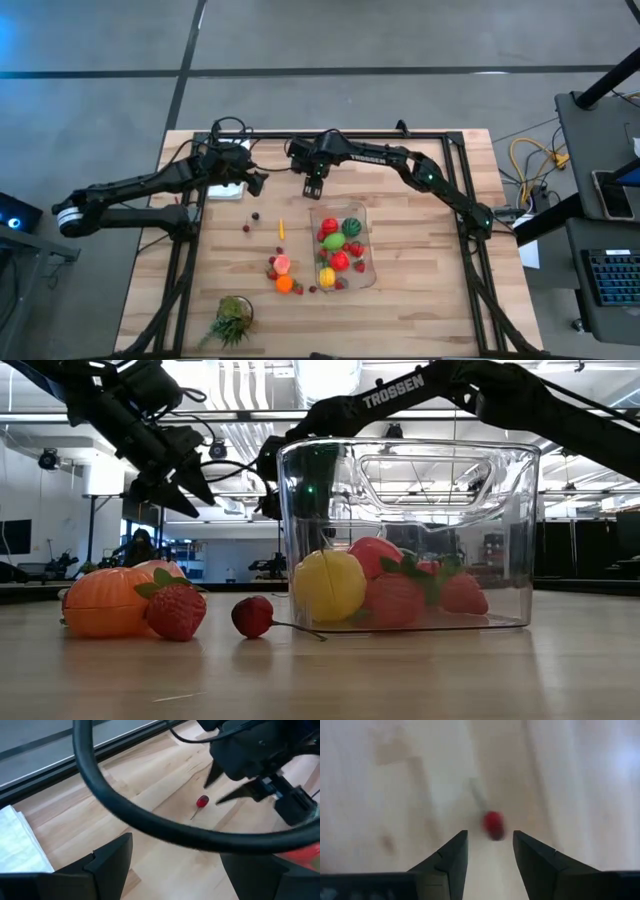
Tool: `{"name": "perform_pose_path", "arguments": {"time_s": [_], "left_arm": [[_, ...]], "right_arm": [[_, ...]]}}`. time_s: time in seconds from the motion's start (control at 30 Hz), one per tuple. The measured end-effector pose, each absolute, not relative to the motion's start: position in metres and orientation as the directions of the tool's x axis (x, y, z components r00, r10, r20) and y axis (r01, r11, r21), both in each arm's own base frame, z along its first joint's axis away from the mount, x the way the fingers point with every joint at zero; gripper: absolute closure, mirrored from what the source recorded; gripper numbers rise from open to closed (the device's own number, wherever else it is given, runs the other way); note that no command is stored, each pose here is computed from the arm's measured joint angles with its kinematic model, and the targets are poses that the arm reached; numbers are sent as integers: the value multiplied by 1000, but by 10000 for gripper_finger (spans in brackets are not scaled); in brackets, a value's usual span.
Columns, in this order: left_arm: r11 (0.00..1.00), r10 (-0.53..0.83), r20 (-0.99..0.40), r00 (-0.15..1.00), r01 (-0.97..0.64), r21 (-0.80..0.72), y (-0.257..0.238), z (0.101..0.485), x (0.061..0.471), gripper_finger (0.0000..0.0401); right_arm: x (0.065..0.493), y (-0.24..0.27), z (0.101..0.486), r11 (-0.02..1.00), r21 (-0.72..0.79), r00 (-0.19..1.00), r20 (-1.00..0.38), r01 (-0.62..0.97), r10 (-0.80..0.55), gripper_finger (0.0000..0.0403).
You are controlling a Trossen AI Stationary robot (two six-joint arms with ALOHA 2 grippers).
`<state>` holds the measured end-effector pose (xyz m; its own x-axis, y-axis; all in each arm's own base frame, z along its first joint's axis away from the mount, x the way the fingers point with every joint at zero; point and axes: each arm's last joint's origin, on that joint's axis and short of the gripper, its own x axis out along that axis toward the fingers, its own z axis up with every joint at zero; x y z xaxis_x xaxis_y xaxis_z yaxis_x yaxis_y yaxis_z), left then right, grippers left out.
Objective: Pick and placing Produce into tupperware
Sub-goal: Put the red cherry into the transparent bin
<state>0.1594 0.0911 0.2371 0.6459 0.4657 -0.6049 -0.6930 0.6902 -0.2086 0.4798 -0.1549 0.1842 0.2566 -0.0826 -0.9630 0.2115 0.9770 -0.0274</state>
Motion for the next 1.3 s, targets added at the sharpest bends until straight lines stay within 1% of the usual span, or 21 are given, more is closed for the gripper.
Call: {"name": "perform_pose_path", "arguments": {"time_s": [0.1, 0.2, 0.43, 0.53, 0.6, 0.87, 1.13, 1.3], "left_arm": [[679, 465, -603, 648, -698, -226, 91, 237, 159, 123], [681, 459, -603, 653, -694, -233, 91, 238, 160, 123], [682, 458, -598, 658, -691, -237, 91, 238, 160, 123], [683, 458, -597, 658, -691, -238, 91, 238, 160, 123], [683, 458, -596, 659, -690, -238, 91, 238, 160, 123], [684, 458, -596, 660, -690, -238, 91, 238, 160, 123], [685, 458, -596, 660, -689, -237, 91, 238, 160, 123], [685, 458, -596, 660, -689, -237, 91, 238, 160, 123]], "right_arm": [[480, -156, 186, 985, -30, 269, -960, 168, -75, 248], [480, -154, 186, 990, 12, 275, -961, 139, -27, 236], [481, -157, 186, 990, 19, 290, -957, 137, -22, 201], [479, -161, 186, 989, 68, 302, -953, 134, 25, 192], [478, -162, 185, 986, 103, 309, -949, 132, 58, 191], [478, -162, 184, 984, 105, 311, -949, 141, 57, 200], [479, -164, 166, 969, 132, 271, -960, 207, 73, 200], [479, -165, 165, 969, 118, 267, -962, 217, 57, 200]]}}
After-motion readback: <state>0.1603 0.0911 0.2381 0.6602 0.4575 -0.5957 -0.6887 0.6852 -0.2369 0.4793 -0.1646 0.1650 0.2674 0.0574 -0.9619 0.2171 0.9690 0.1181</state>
